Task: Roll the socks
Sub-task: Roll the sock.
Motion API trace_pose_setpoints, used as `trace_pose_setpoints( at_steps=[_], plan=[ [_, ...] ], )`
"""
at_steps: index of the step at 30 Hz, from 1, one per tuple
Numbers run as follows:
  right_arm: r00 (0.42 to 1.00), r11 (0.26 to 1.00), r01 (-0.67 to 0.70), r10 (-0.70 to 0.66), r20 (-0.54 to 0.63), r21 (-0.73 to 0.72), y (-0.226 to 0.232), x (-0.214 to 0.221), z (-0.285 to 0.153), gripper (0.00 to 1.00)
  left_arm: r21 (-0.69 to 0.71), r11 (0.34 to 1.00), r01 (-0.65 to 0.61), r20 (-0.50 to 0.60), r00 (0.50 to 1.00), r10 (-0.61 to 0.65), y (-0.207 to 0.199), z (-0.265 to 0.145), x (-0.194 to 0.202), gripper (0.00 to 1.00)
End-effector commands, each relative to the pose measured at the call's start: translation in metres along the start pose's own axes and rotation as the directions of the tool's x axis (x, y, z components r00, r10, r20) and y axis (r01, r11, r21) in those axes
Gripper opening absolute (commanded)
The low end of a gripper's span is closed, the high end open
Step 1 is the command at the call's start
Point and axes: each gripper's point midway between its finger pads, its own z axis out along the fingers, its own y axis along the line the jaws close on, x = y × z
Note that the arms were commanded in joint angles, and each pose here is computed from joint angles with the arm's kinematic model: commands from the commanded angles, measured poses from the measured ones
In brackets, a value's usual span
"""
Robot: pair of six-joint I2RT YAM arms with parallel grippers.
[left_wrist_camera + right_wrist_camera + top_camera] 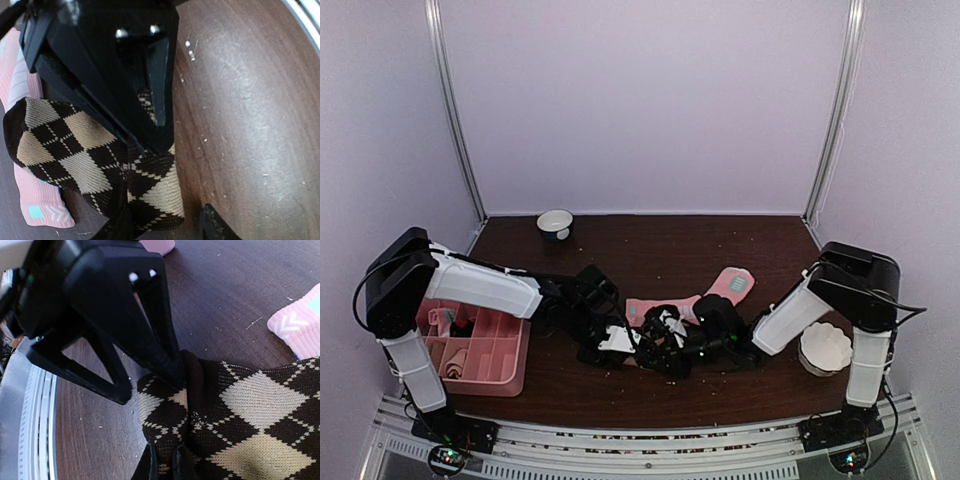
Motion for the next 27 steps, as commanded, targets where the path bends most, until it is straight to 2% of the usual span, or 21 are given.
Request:
trace_pose_setpoints(
  at_steps=[1,10,13,17,19,21,25,26,27],
  plan=[
    [0.934,0.969,-0.18,0.222,-0.281,0.167,-0.037,0.103,-0.011,0.0,-0.085,0.994,-0.066,-0.017,0.998,0.065,0.021,0.003,-0.006,0.46],
    [0.928,0.968,-0.197,0.236,-0.288,0.158,-0.037,0.104,-0.008,0.0,-0.071,0.993,-0.09,-0.039,0.995,0.087,0.016,0.013,-0.006,0.44],
    [0.928,0.967,-0.199,0.238,-0.285,0.159,-0.037,0.104,-0.008,0.0,-0.055,0.994,-0.09,-0.054,0.995,0.087,0.013,0.018,-0.004,0.34],
    [0.936,0.967,-0.193,0.233,-0.265,0.166,-0.038,0.099,-0.009,0.01,-0.017,0.999,-0.04,-0.055,0.998,0.039,0.014,0.019,-0.008,0.17],
    [0.945,0.969,-0.175,0.215,-0.244,0.176,-0.039,0.095,-0.012,0.07,0.027,0.999,0.018,-0.052,0.998,-0.016,0.011,0.019,-0.009,0.09],
    [0.96,0.97,-0.148,0.188,-0.208,0.191,-0.039,0.087,-0.018,0.11,0.073,0.995,0.068,-0.056,0.996,-0.064,0.006,0.017,-0.008,0.06],
    [0.99,0.964,-0.068,0.096,-0.099,0.257,-0.041,0.064,-0.041,0.31,0.165,0.973,0.159,-0.101,0.984,-0.143,-0.012,0.014,0.004,0.05],
    [0.995,0.959,-0.049,0.071,-0.068,0.278,-0.041,0.057,-0.048,0.38,0.184,0.966,0.18,-0.116,0.98,-0.161,-0.016,0.013,0.007,0.05],
    [0.998,0.953,-0.029,0.043,-0.037,0.303,-0.042,0.05,-0.055,0.61,0.202,0.96,0.196,-0.125,0.977,-0.173,-0.02,0.012,0.009,0.05]
  ],
)
